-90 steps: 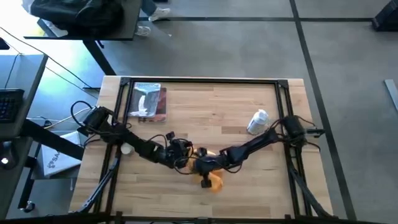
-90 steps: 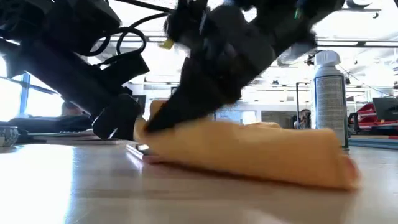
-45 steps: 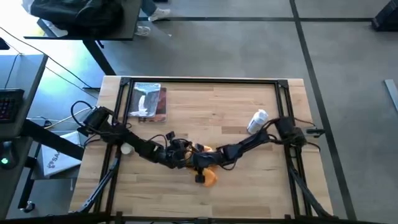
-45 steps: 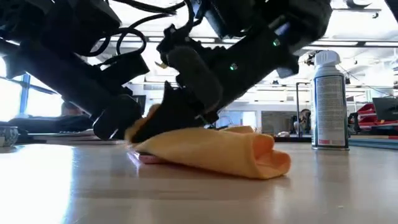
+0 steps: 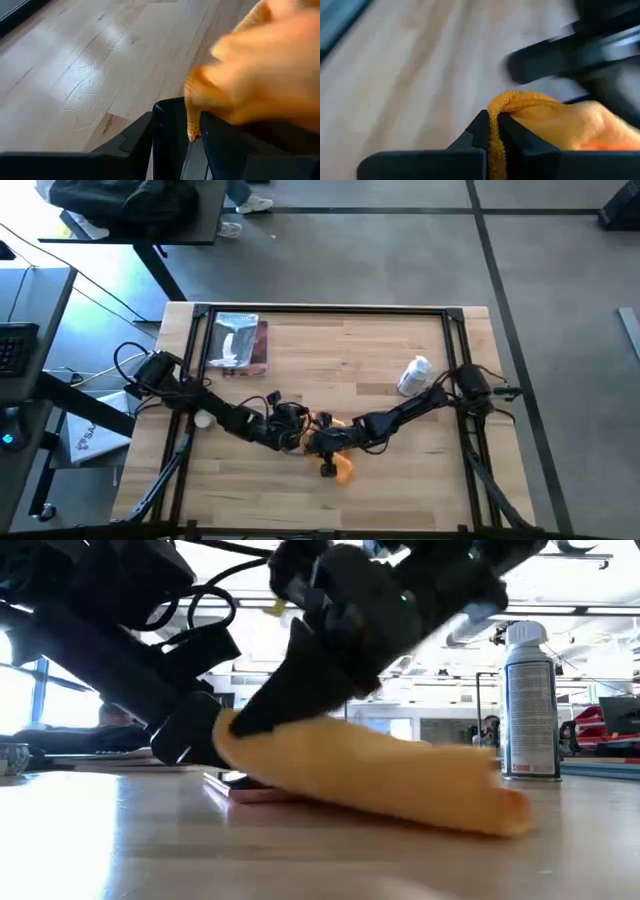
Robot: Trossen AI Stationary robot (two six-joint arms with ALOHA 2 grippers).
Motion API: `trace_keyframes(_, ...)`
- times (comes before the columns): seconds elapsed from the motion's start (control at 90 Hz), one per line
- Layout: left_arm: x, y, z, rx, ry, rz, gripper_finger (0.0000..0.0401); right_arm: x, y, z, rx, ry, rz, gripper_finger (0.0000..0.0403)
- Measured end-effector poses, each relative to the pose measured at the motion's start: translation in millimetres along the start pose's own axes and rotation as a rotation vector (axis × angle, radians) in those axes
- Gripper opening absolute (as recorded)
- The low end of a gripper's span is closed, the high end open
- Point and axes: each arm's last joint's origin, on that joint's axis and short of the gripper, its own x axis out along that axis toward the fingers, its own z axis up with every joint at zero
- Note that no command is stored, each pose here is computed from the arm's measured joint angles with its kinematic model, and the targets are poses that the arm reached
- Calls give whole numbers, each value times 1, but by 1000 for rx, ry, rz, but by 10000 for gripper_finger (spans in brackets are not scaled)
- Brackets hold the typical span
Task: Apply microfiber cloth
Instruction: Wipe the front and back of the cellphone with the yellow microfiber cloth
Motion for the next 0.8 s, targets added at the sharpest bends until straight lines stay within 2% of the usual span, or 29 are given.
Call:
trace_keyframes(0.111,0,0,0,3,-1,-1,145,7,-10,-4,14,12,-9,0)
trace_keyframes(0.311,0,0,0,4,-1,0,145,24,2,-18,-6,-7,127,0)
trace_keyframes(0.467,0,0,0,6,1,0,145,23,8,-22,14,39,188,0)
trace_keyframes(0.656,-2,0,3,44,-7,-7,145,2,14,-8,-8,63,346,0)
trace_keyframes(0.711,-5,1,6,57,-15,-15,145,-13,11,5,-32,43,336,0)
trace_keyframes(0.8,-13,6,14,99,-33,-24,145,-39,3,23,-90,39,259,0)
